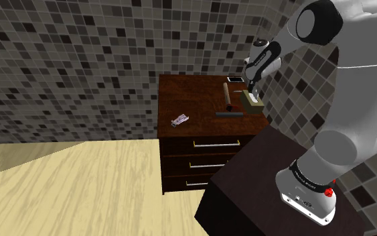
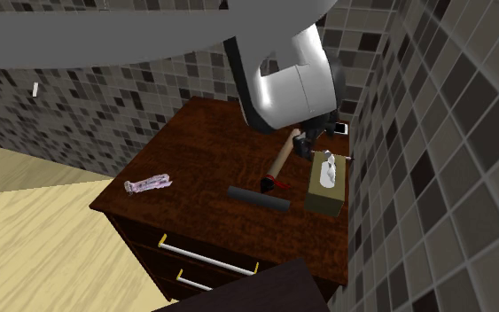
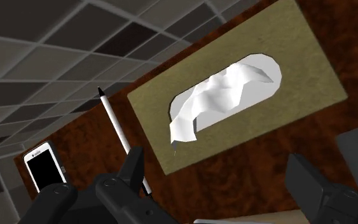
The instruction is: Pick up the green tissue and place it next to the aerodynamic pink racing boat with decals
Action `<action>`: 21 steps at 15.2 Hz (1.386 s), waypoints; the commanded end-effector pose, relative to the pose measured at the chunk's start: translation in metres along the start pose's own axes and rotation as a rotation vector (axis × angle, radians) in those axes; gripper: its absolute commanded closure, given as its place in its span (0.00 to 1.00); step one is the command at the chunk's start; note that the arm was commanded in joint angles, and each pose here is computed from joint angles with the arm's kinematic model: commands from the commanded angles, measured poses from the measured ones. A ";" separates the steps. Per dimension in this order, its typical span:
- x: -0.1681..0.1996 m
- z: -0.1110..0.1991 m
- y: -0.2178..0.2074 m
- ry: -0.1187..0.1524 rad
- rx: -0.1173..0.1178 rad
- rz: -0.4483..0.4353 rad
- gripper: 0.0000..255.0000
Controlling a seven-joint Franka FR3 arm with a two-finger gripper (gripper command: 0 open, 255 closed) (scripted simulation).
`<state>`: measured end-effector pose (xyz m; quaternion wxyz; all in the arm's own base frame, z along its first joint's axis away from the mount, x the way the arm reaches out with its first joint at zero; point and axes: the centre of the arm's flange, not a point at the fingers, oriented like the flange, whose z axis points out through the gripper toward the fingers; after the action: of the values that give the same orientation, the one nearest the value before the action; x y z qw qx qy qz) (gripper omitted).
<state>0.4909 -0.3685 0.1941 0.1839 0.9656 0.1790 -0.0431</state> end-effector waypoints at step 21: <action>0.006 0.059 0.016 -0.008 -0.025 -0.018 1.00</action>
<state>0.5021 -0.4024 0.1457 0.1973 0.9612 0.1874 -0.0452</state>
